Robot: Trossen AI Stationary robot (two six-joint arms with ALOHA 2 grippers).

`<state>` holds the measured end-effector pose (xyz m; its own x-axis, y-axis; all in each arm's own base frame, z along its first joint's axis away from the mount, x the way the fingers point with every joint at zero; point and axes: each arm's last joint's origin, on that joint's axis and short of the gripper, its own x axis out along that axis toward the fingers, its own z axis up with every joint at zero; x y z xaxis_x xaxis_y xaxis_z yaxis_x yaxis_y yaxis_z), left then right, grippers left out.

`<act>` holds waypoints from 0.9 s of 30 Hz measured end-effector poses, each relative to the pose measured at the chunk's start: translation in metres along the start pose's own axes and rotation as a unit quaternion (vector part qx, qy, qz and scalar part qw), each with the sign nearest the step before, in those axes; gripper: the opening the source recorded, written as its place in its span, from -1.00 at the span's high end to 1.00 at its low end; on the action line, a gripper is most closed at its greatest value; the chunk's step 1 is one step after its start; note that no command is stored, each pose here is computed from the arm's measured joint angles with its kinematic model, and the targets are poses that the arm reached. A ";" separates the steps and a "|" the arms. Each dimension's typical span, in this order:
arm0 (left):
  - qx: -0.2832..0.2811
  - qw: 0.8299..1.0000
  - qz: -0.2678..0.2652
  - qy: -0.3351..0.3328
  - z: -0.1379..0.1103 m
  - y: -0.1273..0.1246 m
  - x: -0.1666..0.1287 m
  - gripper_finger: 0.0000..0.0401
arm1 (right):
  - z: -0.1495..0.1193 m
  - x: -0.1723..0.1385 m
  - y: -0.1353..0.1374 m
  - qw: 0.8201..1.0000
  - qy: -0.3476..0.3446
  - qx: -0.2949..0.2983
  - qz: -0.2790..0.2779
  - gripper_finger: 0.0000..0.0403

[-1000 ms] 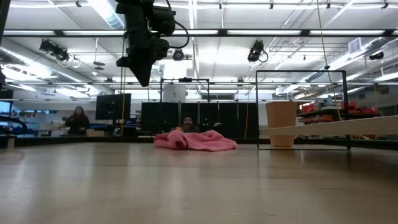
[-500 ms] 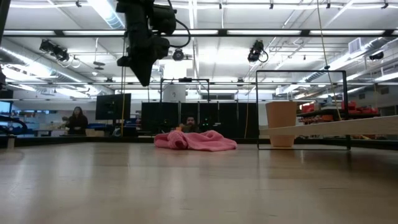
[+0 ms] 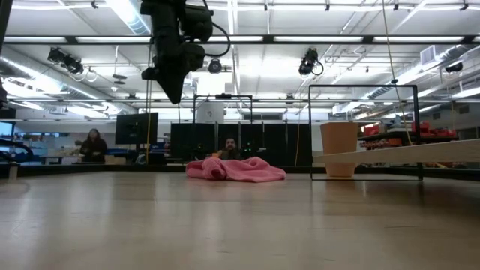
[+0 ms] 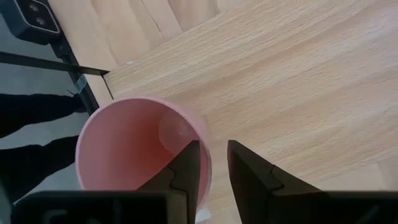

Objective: Stack small to large cups/mugs on shelf
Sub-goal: Put the orange cup on the shelf

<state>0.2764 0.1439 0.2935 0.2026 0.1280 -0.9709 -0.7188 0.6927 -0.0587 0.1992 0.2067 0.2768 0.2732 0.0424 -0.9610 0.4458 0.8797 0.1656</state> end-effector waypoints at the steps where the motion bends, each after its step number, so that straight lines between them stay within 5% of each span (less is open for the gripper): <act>1: 0.000 1.000 0.000 0.000 0.000 0.000 0.000 0.71 | 0.000 -0.001 -0.001 1.000 -0.001 0.001 0.002 0.55; 16: 0.000 1.000 0.000 0.000 0.000 0.000 0.000 0.72 | 0.023 -0.070 -0.055 0.989 -0.110 0.071 0.066 0.54; 27: 0.006 1.000 -0.001 0.000 -0.001 -0.004 0.000 0.67 | 0.043 -0.133 -0.144 0.931 -0.295 0.201 0.082 0.54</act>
<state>0.2781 0.1406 0.2935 0.2041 0.1260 -0.9708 -0.7096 0.7022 -0.0581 0.1351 0.0541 0.3904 0.7325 -0.2114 -0.6471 0.6080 0.6307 0.4822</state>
